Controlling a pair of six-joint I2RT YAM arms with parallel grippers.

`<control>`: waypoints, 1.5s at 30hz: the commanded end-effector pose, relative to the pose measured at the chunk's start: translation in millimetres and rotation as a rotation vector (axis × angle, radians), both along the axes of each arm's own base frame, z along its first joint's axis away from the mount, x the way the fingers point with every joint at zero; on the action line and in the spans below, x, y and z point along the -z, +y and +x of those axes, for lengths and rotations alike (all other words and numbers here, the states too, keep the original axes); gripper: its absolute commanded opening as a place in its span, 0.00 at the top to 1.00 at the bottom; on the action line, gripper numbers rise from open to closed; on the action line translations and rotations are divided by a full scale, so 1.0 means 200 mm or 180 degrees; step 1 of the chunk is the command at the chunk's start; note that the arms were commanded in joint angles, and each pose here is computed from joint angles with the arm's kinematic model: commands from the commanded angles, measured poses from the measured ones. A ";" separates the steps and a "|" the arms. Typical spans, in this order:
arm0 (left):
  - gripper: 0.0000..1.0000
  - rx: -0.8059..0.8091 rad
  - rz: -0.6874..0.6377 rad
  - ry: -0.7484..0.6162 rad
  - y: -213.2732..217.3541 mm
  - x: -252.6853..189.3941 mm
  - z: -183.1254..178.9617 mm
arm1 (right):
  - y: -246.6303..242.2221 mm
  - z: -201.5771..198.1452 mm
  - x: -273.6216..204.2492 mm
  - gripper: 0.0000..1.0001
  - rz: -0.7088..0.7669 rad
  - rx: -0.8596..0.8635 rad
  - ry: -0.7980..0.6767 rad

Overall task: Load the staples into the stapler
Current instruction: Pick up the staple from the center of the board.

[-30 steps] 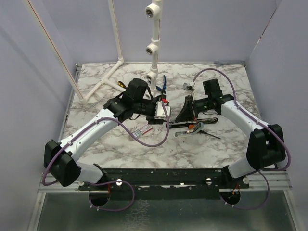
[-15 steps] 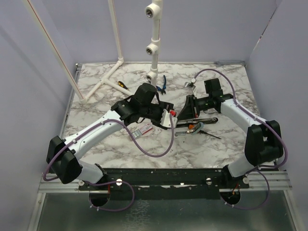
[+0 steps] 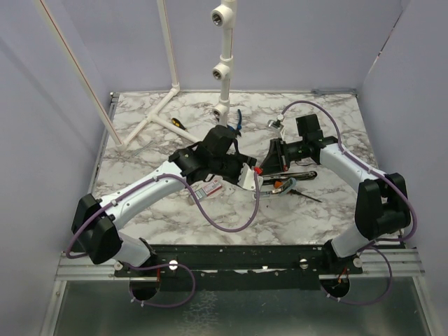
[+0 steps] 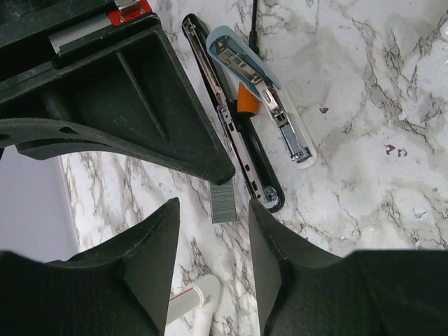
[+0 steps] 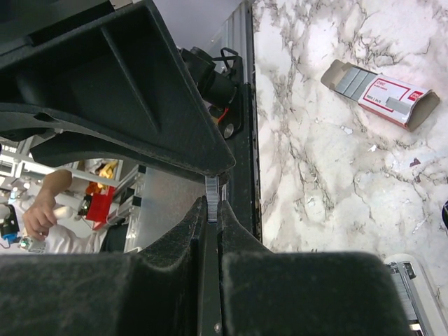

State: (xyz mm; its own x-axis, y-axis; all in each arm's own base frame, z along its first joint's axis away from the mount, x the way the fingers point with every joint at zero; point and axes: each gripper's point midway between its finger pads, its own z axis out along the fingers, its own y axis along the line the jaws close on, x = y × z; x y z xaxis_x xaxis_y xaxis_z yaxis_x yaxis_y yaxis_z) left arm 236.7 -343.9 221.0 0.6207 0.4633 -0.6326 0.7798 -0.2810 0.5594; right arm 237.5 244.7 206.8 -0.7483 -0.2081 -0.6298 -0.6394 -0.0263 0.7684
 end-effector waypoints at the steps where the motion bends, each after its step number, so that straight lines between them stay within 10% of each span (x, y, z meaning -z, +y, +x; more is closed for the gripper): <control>1: 0.57 -0.0023 0.0112 -0.0092 0.02 0.05 0.01 | -0.01 -0.01 0.00 0.90 0.0086 -0.0058 0.0091; 45: 0.69 -0.0014 0.0068 -0.0065 -0.02 0.04 0.01 | -0.01 0.00 0.02 0.89 0.0106 -0.0069 0.0127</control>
State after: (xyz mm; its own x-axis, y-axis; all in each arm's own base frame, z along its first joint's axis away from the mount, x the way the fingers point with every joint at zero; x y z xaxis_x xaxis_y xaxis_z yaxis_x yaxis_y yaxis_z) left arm 240.0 -339.7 209.0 0.6251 0.4992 -0.6000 0.7725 -0.2860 0.5669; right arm 239.2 243.7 202.7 -0.7642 -0.2067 -0.6110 -0.6181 -0.0360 0.7853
